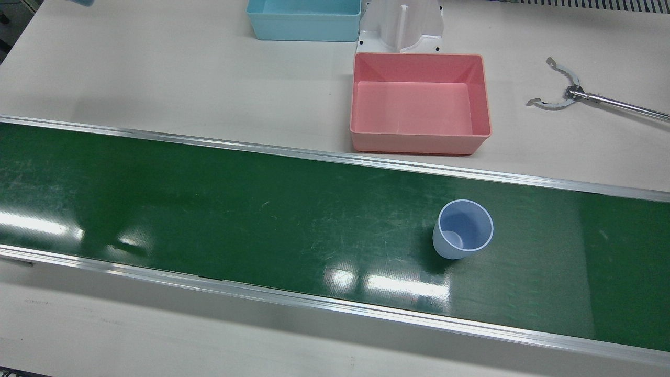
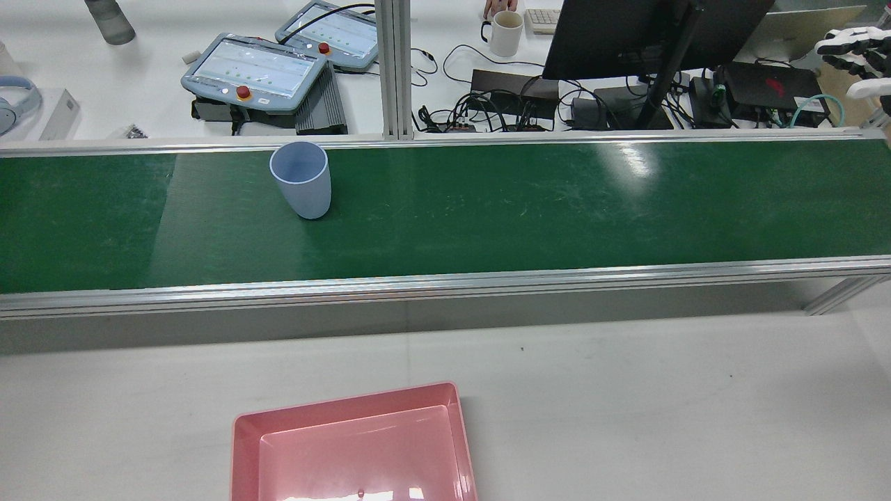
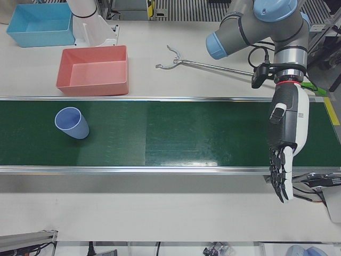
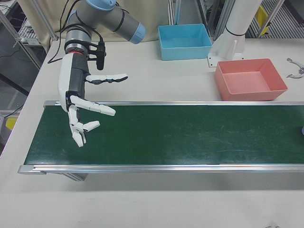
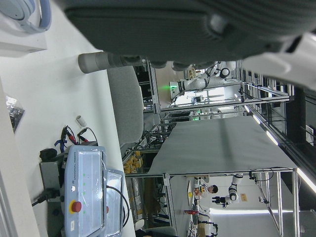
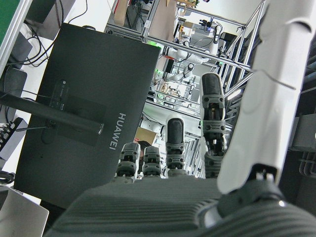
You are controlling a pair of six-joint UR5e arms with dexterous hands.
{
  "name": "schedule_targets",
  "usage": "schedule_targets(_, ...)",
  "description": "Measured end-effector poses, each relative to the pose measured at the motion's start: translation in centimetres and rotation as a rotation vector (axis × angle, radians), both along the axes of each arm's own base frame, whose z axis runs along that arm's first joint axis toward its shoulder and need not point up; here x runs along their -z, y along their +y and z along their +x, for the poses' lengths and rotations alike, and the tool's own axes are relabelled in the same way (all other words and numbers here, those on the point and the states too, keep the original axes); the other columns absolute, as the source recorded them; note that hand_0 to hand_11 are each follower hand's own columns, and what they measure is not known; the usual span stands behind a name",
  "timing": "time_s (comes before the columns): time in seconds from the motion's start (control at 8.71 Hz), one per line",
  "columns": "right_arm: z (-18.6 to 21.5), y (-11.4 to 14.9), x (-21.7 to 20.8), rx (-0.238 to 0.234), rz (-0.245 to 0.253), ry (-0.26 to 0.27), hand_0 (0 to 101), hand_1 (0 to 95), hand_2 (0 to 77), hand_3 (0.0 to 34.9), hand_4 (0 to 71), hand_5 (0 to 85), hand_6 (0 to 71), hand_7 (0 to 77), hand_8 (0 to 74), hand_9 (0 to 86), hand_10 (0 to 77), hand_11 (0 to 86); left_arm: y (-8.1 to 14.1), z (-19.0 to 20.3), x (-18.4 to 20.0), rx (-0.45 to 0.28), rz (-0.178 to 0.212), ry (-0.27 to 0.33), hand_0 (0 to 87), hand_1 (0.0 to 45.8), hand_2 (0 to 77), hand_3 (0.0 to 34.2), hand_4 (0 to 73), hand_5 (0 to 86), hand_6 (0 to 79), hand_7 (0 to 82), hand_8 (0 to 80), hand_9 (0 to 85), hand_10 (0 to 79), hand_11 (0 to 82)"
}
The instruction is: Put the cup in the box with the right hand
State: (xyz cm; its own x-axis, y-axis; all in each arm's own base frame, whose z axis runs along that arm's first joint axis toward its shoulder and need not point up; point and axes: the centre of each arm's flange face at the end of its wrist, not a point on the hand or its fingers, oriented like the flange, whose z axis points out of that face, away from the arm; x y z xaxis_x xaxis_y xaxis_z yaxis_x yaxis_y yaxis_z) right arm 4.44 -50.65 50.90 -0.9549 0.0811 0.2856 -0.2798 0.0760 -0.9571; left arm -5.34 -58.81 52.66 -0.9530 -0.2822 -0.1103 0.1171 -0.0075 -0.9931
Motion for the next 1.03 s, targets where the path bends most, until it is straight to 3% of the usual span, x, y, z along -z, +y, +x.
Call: schedule_targets(1.03, 0.02, 0.0, 0.01, 0.0, 0.0, 0.0, 57, 12.5, 0.5, 0.0, 44.7, 5.5, 13.6, 56.2, 4.9, 15.8, 8.7, 14.7, 0.0, 0.03, 0.0, -0.001, 0.0, 0.0, 0.0, 0.5, 0.5, 0.0, 0.0, 0.0, 0.0, 0.0, 0.0, 0.0, 0.0, 0.0)
